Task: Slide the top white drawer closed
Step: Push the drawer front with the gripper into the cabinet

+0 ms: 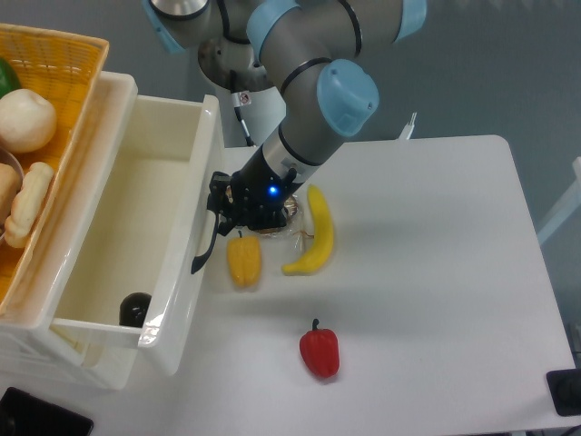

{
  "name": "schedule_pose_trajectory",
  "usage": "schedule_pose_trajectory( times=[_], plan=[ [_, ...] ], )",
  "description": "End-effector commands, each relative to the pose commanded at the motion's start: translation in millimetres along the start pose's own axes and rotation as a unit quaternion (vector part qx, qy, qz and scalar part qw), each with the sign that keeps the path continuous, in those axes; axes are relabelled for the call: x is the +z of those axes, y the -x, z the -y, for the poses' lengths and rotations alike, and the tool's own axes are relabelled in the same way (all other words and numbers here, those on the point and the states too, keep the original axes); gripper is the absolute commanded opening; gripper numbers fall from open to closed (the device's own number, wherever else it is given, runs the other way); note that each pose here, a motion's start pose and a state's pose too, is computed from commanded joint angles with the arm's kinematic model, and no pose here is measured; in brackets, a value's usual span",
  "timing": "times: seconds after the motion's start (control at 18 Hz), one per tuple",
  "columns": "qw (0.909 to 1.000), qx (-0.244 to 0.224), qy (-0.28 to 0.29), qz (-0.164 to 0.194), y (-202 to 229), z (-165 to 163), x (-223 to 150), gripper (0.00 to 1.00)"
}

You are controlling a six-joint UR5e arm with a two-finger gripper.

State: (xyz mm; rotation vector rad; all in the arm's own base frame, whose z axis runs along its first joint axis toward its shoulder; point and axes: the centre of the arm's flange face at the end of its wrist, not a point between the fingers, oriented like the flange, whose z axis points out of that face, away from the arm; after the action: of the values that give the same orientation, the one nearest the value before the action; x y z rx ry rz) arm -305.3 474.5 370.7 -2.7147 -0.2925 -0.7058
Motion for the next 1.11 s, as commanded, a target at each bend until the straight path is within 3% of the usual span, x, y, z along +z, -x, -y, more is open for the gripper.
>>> schedule_pose_trajectory(
  times=[1.11],
  plan=[
    [0.9994,0.017,0.029,-0.013,-64,15,37,0.0]
  ],
)
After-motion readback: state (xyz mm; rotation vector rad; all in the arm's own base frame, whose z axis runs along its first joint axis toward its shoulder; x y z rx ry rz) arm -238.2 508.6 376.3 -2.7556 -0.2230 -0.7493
